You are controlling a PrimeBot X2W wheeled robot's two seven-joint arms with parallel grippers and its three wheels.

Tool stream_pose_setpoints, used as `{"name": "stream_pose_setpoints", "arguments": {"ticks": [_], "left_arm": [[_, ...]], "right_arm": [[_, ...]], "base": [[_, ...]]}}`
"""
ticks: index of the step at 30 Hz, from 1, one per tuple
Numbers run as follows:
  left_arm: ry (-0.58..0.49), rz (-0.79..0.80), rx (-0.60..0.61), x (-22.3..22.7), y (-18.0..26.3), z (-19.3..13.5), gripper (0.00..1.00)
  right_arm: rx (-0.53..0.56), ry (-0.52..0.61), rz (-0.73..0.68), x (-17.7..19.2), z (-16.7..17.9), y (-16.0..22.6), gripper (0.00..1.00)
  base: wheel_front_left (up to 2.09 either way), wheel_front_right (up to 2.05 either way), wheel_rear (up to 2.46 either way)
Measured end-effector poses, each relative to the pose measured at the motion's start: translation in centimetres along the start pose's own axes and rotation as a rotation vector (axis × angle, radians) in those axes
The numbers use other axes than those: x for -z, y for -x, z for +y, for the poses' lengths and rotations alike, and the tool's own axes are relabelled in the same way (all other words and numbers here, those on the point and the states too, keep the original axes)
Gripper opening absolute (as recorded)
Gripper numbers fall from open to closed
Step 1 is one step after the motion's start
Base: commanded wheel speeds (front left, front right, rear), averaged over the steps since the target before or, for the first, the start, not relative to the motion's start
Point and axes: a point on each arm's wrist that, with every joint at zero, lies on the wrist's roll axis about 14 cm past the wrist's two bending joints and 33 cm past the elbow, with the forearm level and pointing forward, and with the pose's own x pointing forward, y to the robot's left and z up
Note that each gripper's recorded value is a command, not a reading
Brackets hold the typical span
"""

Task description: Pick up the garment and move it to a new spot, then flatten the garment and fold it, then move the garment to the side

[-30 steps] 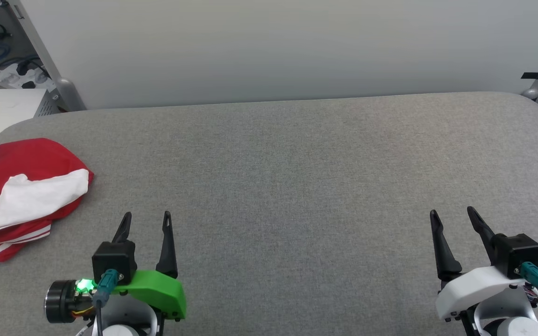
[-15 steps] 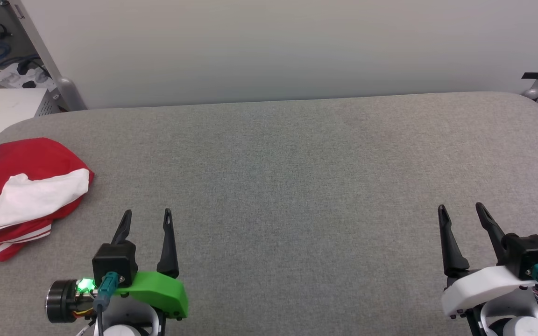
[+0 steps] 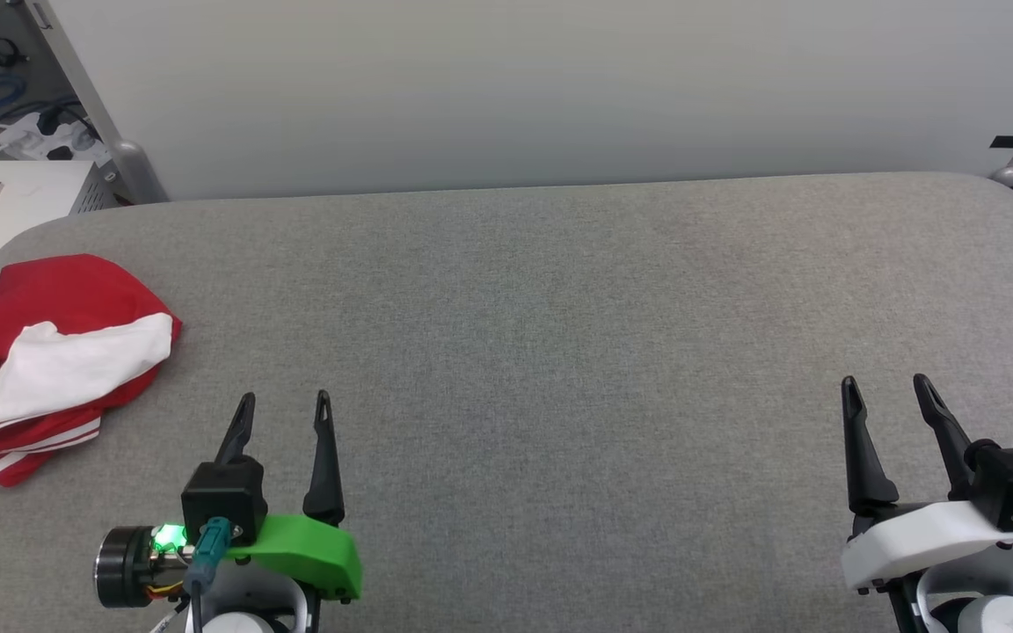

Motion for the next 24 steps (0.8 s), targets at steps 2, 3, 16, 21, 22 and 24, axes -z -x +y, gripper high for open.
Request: {"name": "stream_pose_setpoints", "arguments": {"ticks": [2, 3, 16, 21, 22, 24], "left_arm": [[0.0, 0.0, 0.0, 0.0, 0.0, 0.0, 1.0], [0.0, -0.002, 0.0, 0.0, 0.0, 0.0, 1.0], [0.0, -0.023, -0.01, -0.2, 0.0, 0.1, 1.0], [-0.001, -0.028, -0.019, -0.2, 0.1, 0.3, 1.0], [0.0, -0.03, -0.02, -0.2, 0.1, 0.3, 1.0], [0.006, -0.034, -0.021, -0.2, 0.2, 0.4, 1.0]], "right_arm": [[-0.001, -0.001, -0.006, -0.1, 0.0, -0.1, 1.0], [-0.001, -0.002, -0.007, -0.1, 0.0, -0.1, 1.0], [-0.01, -0.01, -0.043, -0.7, 0.3, -0.3, 1.0], [-0.017, -0.012, -0.054, -0.8, 0.6, -0.4, 1.0], [-0.018, -0.012, -0.056, -0.9, 0.6, -0.4, 1.0], [-0.019, -0.014, -0.065, -1.1, 0.6, -0.4, 1.0]], "base": [[0.0, 0.0, 0.0], [0.0, 0.0, 0.0], [0.0, 0.0, 0.0], [0.0, 0.0, 0.0], [0.0, 0.0, 0.0], [0.0, 0.0, 0.0]]}}
